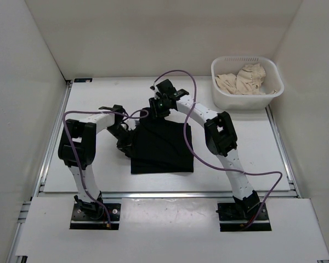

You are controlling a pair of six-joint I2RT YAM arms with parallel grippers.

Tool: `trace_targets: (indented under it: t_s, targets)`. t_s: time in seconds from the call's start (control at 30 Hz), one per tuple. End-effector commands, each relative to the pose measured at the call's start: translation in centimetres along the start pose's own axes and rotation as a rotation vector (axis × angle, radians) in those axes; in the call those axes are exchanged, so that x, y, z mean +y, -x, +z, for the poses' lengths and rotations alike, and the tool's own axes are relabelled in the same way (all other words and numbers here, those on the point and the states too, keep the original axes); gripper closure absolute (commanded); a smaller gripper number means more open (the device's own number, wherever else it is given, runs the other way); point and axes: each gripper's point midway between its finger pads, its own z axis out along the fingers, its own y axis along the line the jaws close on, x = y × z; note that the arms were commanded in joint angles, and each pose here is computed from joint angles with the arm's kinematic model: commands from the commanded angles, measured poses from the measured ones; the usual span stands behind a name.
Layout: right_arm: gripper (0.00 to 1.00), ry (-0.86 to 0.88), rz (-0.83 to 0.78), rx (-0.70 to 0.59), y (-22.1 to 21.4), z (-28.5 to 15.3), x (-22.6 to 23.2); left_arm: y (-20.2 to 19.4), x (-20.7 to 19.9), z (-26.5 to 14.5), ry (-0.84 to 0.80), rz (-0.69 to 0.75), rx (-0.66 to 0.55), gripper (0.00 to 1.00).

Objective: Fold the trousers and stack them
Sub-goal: Fold the trousers

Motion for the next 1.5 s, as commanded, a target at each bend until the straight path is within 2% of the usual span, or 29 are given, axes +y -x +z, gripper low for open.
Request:
trace_targets:
  t_s: [0.0, 0.03, 0.1, 0.17, 0.2, 0.23, 0.27, 0.37, 0.5, 0.63, 0.83, 0.97, 1.0, 1.13, 1.27, 1.33, 1.47]
  targets:
    - [0.59, 0.087, 0.039, -0.117, 3.5, -0.9, 2.1, -0.7, -1.7, 0.4, -0.105, -0.002, 0.023, 0.86]
    - [0.64, 0.092, 0.058, -0.108, 3.3, -0.7, 1.7, -0.7, -1.7, 0.4, -0.105, -0.002, 0.023, 0.86]
    - [0.67, 0.103, 0.067, -0.104, 3.3, -0.7, 1.9, -0.7, -1.1, 0.5, -0.096, -0.016, 0.025, 0.86]
    - [0.67, 0.103, 0.067, -0.104, 3.3, -0.7, 1.9, -0.4, -0.8, -0.4, -0.088, -0.032, 0.011, 0.86]
    - [0.63, 0.111, 0.066, -0.102, 3.2, -0.7, 2.1, 0.5, -0.9, -1.2, -0.067, -0.009, -0.025, 0.82]
    - [0.6, 0.112, 0.066, -0.102, 3.2, -0.7, 2.1, 0.8, -0.8, -1.6, -0.051, 0.001, -0.042, 0.45]
    - [0.6, 0.112, 0.066, -0.102, 3.2, -0.7, 2.1, 0.7, -1.0, -2.3, -0.037, 0.012, -0.06, 0.34]
    - [0.6, 0.12, 0.065, -0.099, 3.2, -0.8, 2.2, 1.9, -1.4, -4.4, 0.009, 0.064, -0.152, 0.21]
    - [0.64, 0.127, 0.077, -0.087, 2.8, -0.4, 2.2, 2.5, 1.6, -3.8, 0.139, 0.059, -0.186, 0.15]
    - [0.66, 0.127, 0.077, -0.087, 2.8, -0.4, 2.2, 0.8, 3.0, -1.2, 0.113, -0.005, -0.084, 0.12]
    - [0.69, 0.137, 0.096, -0.083, 2.7, 0.0, 2.3, 1.0, 3.7, 0.8, 0.106, 0.001, -0.068, 0.09]
    - [0.74, 0.143, 0.108, -0.071, 2.3, 0.1, 2.4, 1.9, 2.8, 0.2, 0.078, 0.008, -0.079, 0.78]
    - [0.76, 0.14, 0.112, -0.06, 1.9, 0.3, 2.2, 1.7, 2.8, 0.2, 0.078, 0.003, -0.071, 0.86]
    - [0.95, 0.146, 0.133, -0.076, 2.3, -0.2, 2.6, 2.2, 0.9, -3.1, 0.079, 0.037, -0.134, 0.86]
    - [1.0, 0.147, 0.133, -0.097, 3.0, -1.1, 2.4, 2.0, -2.2, -7.5, 0.053, 0.077, -0.202, 0.86]
    - [1.0, 0.161, 0.126, -0.111, 3.5, -1.6, 2.8, -0.2, -3.2, -7.9, 0.032, 0.058, -0.145, 0.86]
    - [1.0, 0.18, 0.124, -0.105, 3.4, -1.7, 3.2, -6.2, -4.1, -5.5, -0.027, 0.007, 0.037, 0.86]
